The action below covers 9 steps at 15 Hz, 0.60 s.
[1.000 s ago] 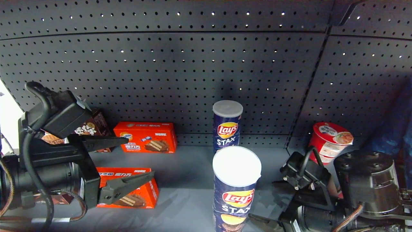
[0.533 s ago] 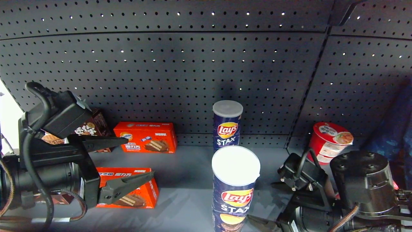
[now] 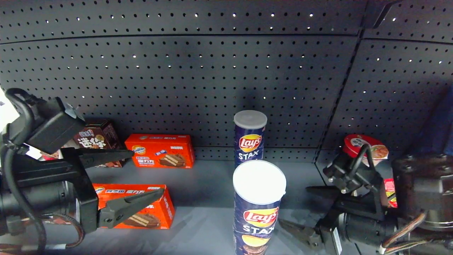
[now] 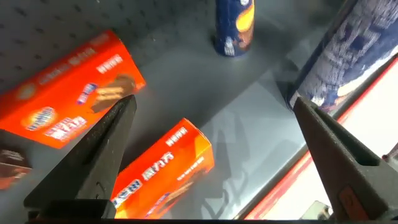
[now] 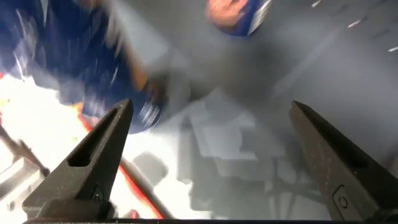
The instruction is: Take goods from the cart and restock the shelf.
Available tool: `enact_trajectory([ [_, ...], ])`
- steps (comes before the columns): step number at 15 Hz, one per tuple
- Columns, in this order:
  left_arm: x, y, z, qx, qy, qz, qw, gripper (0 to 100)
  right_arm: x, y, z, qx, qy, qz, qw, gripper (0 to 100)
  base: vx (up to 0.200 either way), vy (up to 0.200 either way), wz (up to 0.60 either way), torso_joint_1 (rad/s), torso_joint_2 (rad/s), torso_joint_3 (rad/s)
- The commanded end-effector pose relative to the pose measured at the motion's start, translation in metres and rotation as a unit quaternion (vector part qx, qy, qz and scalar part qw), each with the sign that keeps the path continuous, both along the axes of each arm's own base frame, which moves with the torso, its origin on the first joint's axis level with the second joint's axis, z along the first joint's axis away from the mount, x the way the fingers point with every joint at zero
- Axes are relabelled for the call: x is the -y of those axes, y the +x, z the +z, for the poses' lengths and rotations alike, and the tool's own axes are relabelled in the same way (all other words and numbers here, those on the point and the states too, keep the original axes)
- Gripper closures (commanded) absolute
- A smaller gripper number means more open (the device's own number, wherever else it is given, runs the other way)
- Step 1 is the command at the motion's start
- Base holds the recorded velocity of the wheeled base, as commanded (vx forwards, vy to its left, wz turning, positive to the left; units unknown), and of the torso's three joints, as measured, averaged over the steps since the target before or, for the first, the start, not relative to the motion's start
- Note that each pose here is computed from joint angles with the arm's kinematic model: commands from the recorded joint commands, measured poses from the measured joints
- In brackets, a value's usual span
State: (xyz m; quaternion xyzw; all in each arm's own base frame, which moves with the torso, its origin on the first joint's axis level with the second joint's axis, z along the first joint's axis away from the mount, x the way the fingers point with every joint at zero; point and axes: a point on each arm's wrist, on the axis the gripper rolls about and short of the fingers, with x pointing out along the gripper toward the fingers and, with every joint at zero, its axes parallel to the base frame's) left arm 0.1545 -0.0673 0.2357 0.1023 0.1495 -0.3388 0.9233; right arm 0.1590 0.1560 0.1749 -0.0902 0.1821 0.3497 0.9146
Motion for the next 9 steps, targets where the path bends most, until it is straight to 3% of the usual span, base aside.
enact_trajectory([
  [1, -0.018, -0.021, 0.015, 0.049, -0.016, 0.030, 0.9982, 0, 0.048, -0.006, 0.046, 0.081, 0.069, -0.082, 0.991, 0, 0.000, 0.000, 0.00, 0.000, 0.00, 0.000],
  [4, -0.033, -0.042, 0.015, 0.073, -0.025, 0.065, 0.9949, 0, 0.087, -0.017, 0.060, 0.124, 0.091, -0.159, 0.975, 0, 0.000, 0.000, 0.00, 0.000, 0.00, 0.000],
  [6, -0.050, -0.064, 0.007, 0.097, -0.026, 0.122, 0.9874, 0, 0.113, -0.030, 0.067, 0.158, 0.102, -0.213, 0.959, 0, 0.000, 0.000, 0.00, 0.000, 0.00, 0.000],
  [9, -0.059, -0.105, -0.015, 0.130, -0.035, 0.163, 0.9775, 0, 0.135, -0.058, 0.076, 0.210, 0.117, -0.265, 0.934, 0, 0.000, 0.000, 0.00, 0.000, 0.00, 0.000],
])
